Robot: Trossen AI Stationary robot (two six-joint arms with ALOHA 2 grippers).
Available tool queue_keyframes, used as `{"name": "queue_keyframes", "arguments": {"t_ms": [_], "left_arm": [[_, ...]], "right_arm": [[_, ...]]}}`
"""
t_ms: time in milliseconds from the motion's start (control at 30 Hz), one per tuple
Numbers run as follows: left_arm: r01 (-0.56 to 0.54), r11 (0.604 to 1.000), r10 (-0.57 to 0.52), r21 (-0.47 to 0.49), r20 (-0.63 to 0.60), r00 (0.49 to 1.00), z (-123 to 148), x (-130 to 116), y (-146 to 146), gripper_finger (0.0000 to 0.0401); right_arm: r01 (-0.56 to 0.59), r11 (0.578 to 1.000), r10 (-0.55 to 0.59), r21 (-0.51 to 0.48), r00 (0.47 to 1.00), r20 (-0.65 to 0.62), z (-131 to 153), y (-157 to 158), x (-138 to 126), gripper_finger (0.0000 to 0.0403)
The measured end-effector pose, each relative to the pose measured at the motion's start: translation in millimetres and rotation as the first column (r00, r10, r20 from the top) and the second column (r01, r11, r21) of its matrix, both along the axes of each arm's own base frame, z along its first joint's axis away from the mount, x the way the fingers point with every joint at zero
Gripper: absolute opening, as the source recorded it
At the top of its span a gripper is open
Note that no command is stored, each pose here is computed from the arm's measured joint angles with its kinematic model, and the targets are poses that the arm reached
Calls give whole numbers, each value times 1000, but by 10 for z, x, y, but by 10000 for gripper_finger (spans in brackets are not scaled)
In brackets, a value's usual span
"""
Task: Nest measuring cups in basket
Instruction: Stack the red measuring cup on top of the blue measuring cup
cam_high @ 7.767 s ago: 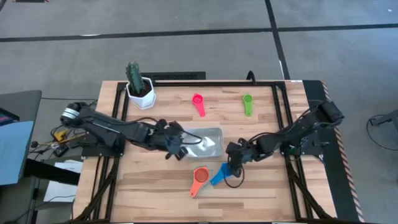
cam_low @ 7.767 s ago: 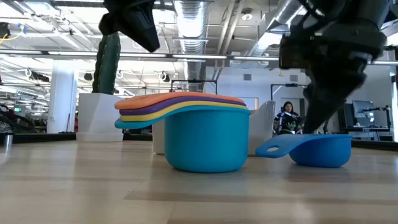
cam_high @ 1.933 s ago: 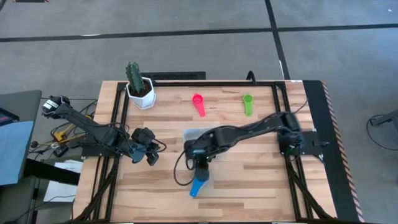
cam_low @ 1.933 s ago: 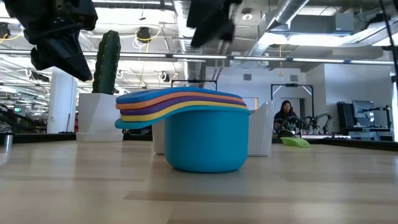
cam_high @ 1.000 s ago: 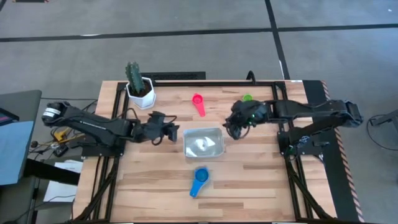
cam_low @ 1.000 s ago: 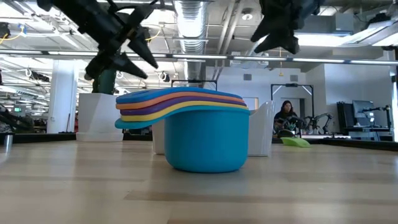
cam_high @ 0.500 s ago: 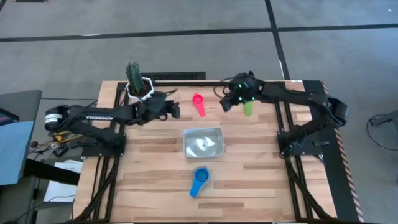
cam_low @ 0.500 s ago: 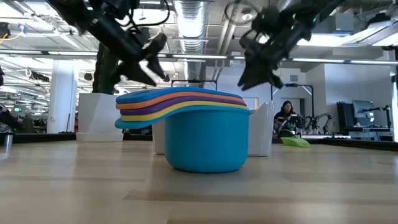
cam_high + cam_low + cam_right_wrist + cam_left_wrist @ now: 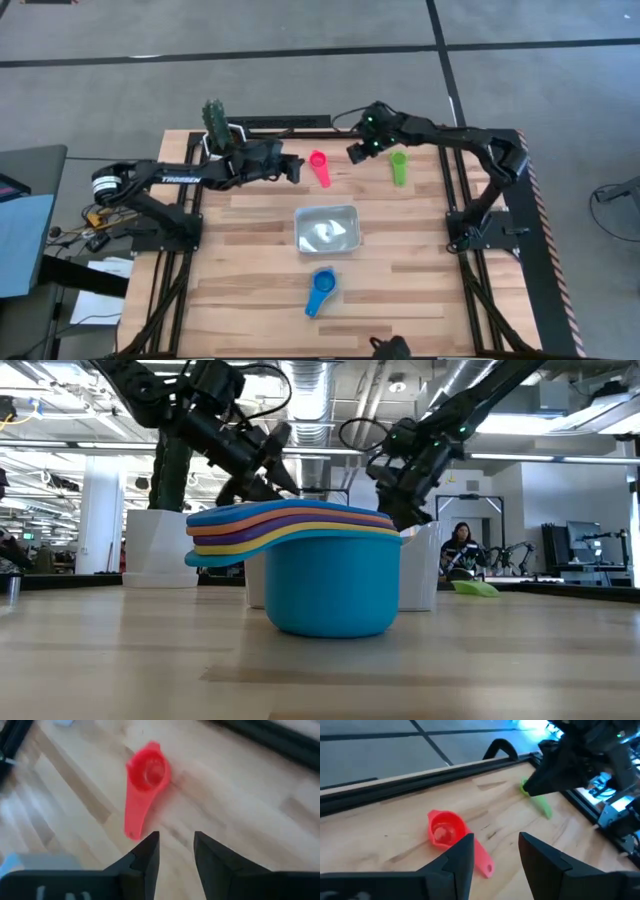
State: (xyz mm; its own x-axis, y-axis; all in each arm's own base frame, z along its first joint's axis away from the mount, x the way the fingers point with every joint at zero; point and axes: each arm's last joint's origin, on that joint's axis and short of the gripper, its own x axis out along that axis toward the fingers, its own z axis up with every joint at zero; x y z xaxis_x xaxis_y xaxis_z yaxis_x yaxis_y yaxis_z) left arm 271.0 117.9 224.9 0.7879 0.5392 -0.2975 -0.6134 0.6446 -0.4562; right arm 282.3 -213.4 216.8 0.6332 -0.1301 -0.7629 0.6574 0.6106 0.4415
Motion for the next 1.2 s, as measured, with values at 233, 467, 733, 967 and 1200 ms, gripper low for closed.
{"name": "queue_keyframes", "arguments": {"t_ms": [233,467,733,967,1200], "left_arm": [[27,1000,-27,6,-9,1000,88,148,-14,129],[11,1000,-11,-4,-39,999,175,194,-72,112],[62,998,-63,-8,-97,993,141,196,-109,106],[134,991,-132,-3,-153,979,118,179,-131,106],[255,967,-249,-9,-235,939,219,0,-244,106]], "right_arm": [[-105,994,103,-25,991,-88,-42,-254,85,156],[-99,995,100,15,993,-70,-79,-461,88,156],[-99,994,103,41,991,-84,-62,-415,77,148],[-106,994,109,33,987,-114,-66,-196,262,142],[-29,999,32,30,993,-110,-51,6,449,141]]}}
